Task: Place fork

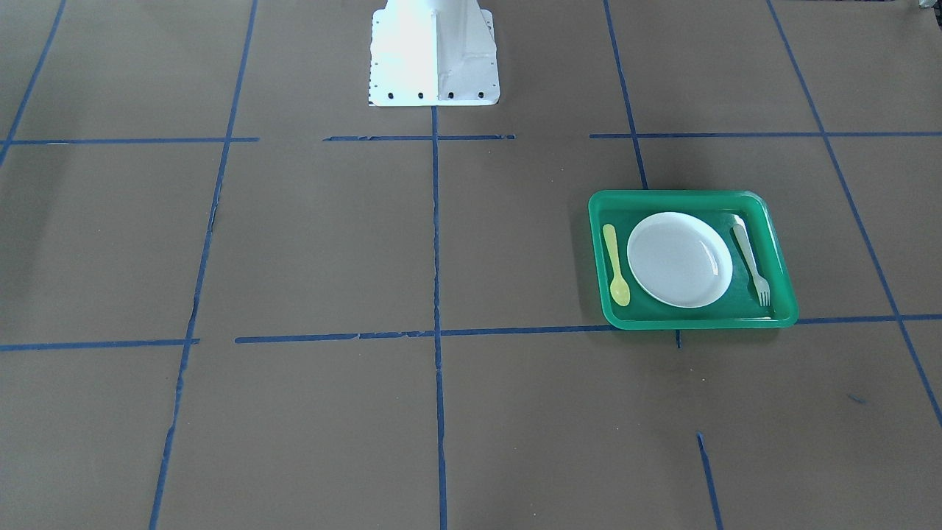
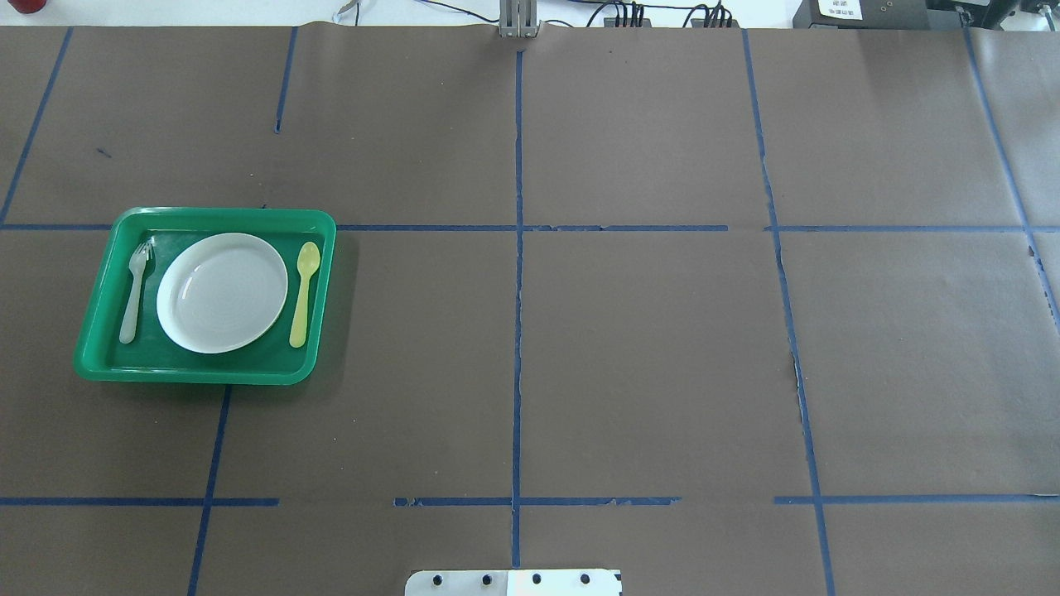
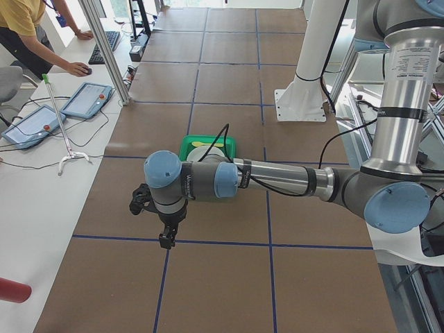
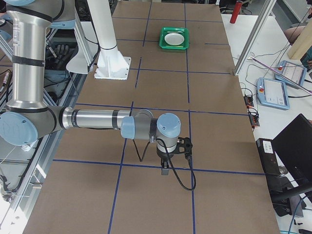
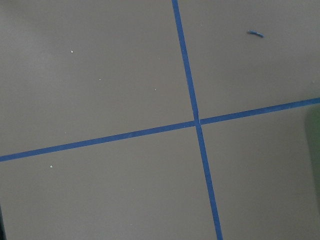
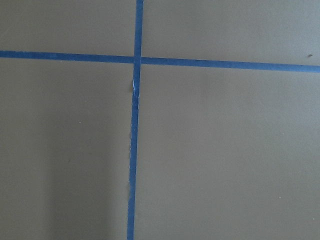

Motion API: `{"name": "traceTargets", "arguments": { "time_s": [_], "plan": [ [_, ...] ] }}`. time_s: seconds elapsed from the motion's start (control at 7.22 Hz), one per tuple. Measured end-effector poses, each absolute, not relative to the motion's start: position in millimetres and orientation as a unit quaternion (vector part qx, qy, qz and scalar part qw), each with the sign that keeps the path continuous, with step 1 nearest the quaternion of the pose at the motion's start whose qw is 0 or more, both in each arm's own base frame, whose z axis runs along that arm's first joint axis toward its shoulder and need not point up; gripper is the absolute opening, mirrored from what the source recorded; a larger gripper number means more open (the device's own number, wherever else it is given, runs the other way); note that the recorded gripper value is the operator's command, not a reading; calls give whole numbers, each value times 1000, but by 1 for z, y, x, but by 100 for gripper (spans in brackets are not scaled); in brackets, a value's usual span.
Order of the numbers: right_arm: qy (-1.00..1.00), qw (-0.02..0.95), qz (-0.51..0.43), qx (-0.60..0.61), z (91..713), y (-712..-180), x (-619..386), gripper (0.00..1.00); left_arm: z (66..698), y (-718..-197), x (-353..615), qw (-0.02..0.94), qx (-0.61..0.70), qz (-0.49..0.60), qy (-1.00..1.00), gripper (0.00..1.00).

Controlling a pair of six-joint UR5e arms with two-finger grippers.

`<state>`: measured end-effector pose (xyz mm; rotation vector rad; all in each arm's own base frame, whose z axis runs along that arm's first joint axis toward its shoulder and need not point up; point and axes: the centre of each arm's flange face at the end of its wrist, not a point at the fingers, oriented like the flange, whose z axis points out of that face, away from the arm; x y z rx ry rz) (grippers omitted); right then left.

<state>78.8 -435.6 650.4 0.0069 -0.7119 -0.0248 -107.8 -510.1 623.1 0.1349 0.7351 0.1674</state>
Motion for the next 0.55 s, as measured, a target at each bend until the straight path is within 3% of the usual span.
{"name": "traceTargets", "arguments": {
  "time_s": [0.55],
  "plan": [
    [-348, 937, -12, 3, 650, -436, 79, 100, 634, -491, -103, 922, 83, 90, 366, 100]
  ]
}}
